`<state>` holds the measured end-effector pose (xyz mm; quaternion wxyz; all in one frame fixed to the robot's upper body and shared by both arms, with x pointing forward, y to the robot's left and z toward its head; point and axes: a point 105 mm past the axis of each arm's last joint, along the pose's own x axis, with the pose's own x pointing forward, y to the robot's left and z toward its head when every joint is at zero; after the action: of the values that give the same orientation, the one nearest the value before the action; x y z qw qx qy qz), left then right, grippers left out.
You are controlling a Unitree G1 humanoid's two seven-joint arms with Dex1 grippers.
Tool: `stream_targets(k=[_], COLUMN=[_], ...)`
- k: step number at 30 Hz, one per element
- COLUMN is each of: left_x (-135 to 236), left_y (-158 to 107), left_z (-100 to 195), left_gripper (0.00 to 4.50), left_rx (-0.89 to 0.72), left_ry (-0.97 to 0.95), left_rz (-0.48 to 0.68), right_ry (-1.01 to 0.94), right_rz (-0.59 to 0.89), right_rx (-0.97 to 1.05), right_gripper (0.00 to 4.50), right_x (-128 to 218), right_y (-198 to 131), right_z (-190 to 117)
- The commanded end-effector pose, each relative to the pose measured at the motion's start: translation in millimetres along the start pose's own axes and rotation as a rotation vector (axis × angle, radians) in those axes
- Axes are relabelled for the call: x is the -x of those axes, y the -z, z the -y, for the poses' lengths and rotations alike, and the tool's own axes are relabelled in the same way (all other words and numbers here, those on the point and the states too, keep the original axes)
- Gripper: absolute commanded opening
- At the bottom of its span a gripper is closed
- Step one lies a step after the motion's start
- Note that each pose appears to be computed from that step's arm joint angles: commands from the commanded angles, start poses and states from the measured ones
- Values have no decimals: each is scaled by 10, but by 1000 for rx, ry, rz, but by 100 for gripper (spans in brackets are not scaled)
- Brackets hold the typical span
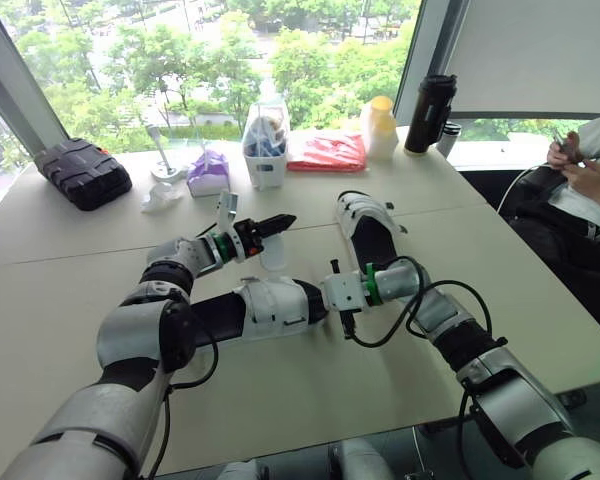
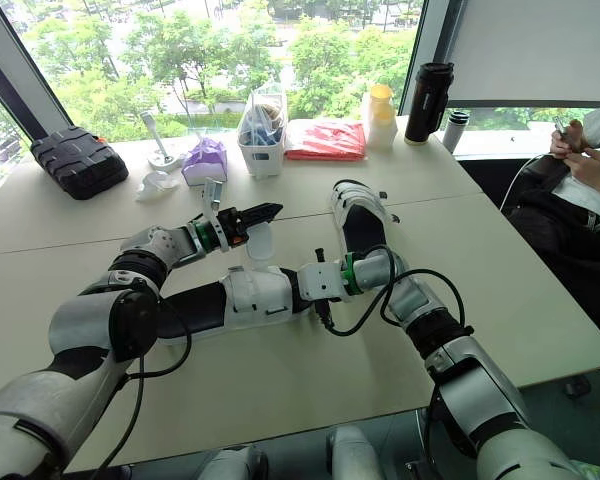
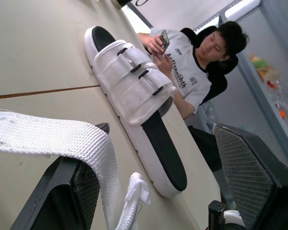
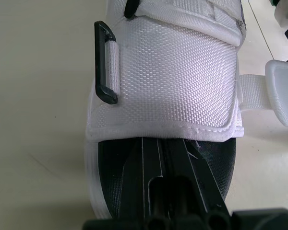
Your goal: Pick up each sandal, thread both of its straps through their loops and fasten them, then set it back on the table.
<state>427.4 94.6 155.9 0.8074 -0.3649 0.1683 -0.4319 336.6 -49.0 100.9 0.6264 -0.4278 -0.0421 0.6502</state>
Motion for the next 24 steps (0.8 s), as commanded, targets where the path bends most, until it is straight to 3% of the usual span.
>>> stream_targets(k=[1, 24], left_x=[-14, 62], left_y=[-277, -572], left_z=[165, 269], left_gripper=[358, 358], left_rx=[-22, -55], left_ry=[44, 50], left_rz=[86, 176], right_ry=[-63, -74], right_rz=[-63, -61], right_rx=[-33, -28], right_gripper=[0, 0], right_x=[-41, -45], right_y=[151, 151], right_z=[-165, -177])
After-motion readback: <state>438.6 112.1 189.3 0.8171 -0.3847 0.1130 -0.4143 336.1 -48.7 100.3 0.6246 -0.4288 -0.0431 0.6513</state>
